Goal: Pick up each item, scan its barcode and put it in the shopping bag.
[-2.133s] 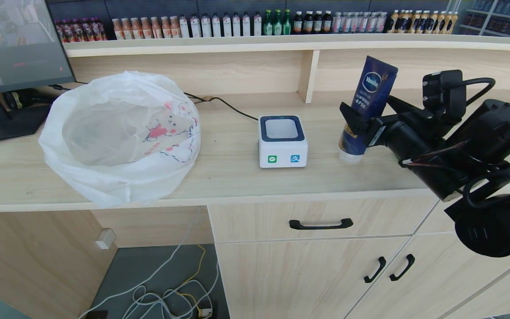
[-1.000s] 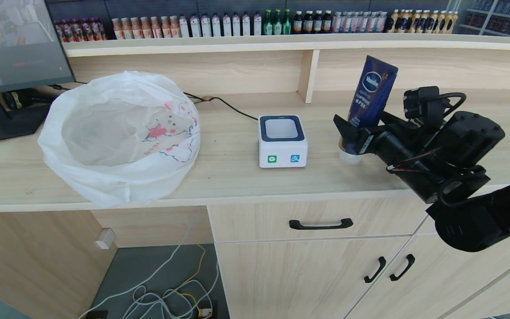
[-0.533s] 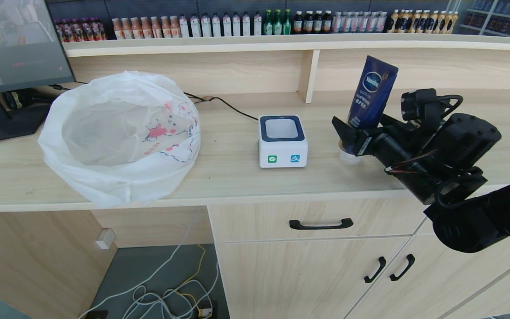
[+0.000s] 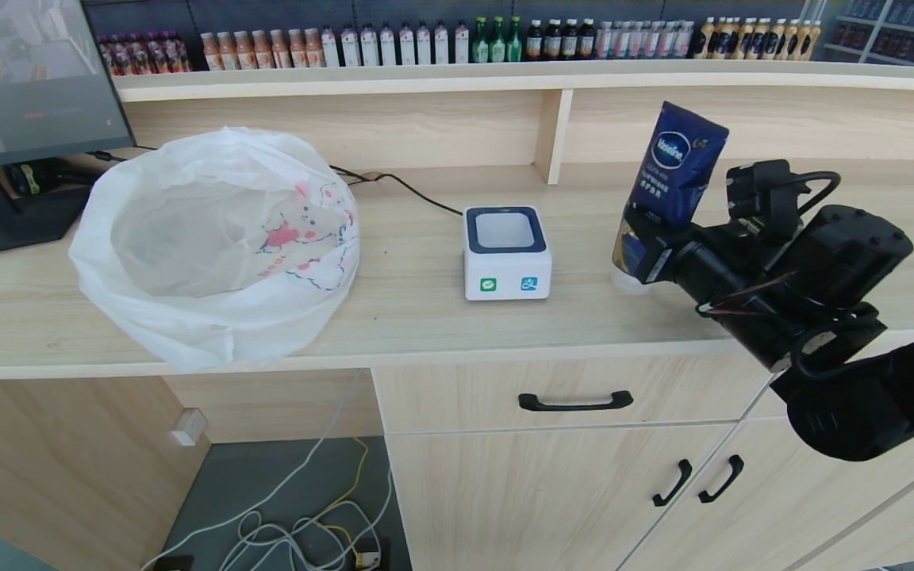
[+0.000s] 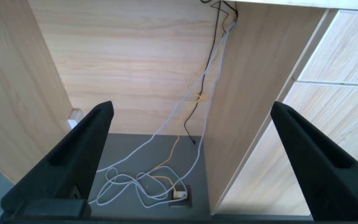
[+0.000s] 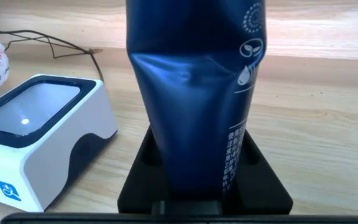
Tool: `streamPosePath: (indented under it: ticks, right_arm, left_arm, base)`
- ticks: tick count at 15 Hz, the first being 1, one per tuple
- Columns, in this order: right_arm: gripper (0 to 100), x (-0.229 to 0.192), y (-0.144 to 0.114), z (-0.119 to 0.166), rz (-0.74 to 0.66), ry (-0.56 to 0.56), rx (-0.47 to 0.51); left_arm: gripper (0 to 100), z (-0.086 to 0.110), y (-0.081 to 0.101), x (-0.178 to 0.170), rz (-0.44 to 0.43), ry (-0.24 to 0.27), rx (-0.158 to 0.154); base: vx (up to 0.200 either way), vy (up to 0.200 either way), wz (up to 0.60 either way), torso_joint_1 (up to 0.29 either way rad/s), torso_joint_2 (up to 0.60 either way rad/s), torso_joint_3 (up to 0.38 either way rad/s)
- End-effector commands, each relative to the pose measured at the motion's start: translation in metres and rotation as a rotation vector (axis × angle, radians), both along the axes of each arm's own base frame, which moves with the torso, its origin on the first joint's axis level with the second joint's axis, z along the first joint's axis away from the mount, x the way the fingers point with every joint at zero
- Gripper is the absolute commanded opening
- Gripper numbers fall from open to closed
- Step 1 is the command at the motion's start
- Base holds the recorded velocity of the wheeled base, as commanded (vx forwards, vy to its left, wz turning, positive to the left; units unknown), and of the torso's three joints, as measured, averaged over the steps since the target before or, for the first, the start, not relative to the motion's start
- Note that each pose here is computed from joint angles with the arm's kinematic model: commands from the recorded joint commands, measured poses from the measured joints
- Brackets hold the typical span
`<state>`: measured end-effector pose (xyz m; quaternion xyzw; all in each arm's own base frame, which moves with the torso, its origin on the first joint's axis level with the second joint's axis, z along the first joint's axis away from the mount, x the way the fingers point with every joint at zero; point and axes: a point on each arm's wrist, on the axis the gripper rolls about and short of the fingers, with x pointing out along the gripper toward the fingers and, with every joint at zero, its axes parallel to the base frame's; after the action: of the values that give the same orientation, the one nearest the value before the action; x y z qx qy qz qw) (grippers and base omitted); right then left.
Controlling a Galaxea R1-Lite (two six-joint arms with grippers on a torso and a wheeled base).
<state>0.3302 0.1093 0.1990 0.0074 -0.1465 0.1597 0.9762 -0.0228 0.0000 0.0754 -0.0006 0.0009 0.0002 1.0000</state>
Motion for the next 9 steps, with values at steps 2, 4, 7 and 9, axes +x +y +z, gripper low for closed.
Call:
streamPosePath:
  ticks: [2,4,7,9]
  right_arm:
    - [0,-0.004,-0.001,0.004,0.002,-0.010,0.002]
    - [0,-0.007,0.003,0.006,0.014,-0.016,0.002]
    - [0,-0.019,0.013,0.003,0.060,-0.004,-0.013]
    - [0,-0.024,0.011,0.005,0.059,-0.005,-0.012]
  left_arm:
    - [100,0.000,0.000,0.000,0.000,0.000,0.000]
    - [100,0.000,0.000,0.000,0.000,0.000,0.000]
    - [100,0.000,0.000,0.000,0.001,0.000,0.000]
    - [100,0.000,0.000,0.000,0.001,0.000,0.000]
  base:
    - [0.000,0.000,0.00,0.000,0.00,0.000]
    - [0.000,0.000,0.00,0.000,0.00,0.000]
    - [0.000,0.000,0.00,0.000,0.00,0.000]
    - [0.000,0.000,0.00,0.000,0.00,0.000]
